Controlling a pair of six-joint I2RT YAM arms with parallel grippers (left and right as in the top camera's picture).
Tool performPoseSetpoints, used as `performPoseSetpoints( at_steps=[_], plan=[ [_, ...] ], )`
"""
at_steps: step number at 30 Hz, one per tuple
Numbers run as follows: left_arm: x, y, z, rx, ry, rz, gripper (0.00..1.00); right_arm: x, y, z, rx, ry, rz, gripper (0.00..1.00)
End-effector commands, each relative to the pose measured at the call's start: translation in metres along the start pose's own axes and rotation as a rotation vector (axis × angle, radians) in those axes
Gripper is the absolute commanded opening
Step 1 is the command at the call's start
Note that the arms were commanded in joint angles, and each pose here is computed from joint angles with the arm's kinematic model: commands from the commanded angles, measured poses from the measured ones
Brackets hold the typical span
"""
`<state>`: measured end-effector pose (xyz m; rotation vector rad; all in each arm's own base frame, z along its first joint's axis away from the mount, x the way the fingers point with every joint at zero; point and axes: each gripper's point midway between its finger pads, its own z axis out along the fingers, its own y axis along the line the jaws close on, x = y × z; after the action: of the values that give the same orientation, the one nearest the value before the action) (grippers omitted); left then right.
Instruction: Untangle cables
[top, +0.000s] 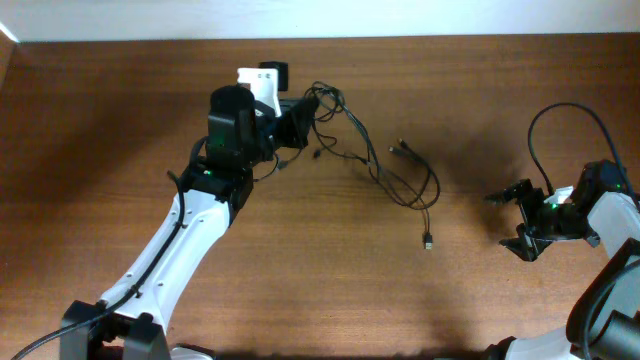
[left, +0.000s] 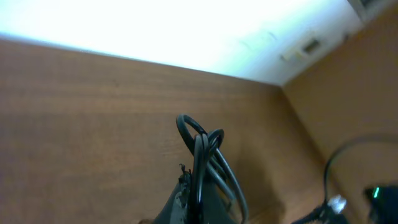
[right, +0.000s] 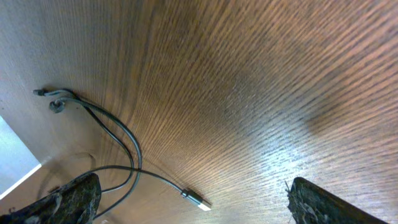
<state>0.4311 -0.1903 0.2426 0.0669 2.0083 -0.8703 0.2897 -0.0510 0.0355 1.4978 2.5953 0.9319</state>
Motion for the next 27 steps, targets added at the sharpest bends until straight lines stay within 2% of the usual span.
performPoseSetpoints(
  at_steps=[1,5,7,9,11,12,14,17,22,27],
  plan=[
    [-0.033,-0.021,-0.01,0.083,-0.094,-0.347,0.0,-0.005,-0.002,0.0,0.004,-0.018,-0.009,0.97],
    [-0.059,-0.004,-0.016,0.023,-0.222,-0.336,0.0,-0.004,-0.003,0.0,0.006,-0.016,-0.008,0.97],
    [-0.068,-0.018,-0.019,0.098,-0.234,-0.303,0.0,-0.004,-0.002,0.0,0.006,-0.015,-0.011,0.97],
    [-0.091,-0.043,-0.029,0.194,-0.324,-0.092,0.0,-0.005,-0.002,0.0,0.003,-0.017,-0.013,0.97],
    [-0.109,-0.034,-0.035,0.129,-0.423,-0.054,0.0,-0.001,0.004,0.0,-0.031,0.001,-0.071,0.97],
    [-0.107,-0.035,-0.035,0.139,-0.414,-0.057,0.0,0.0,0.006,0.0,-0.046,0.009,-0.097,0.97],
    [-0.09,-0.059,-0.032,0.269,-0.31,-0.076,0.0,0.0,0.006,0.0,-0.045,0.008,-0.101,0.97],
    [-0.088,-0.055,-0.03,0.22,-0.325,0.066,0.0,0.002,0.021,-0.001,-0.127,0.024,-0.132,0.97],
    [-0.058,-0.053,-0.022,0.218,-0.212,0.289,0.0,0.026,0.105,-0.034,-0.644,0.084,-0.541,1.0],
    [-0.03,-0.077,-0.027,0.384,-0.144,0.591,0.0,0.065,0.154,-0.034,-0.823,0.136,-0.848,0.99]
  ],
)
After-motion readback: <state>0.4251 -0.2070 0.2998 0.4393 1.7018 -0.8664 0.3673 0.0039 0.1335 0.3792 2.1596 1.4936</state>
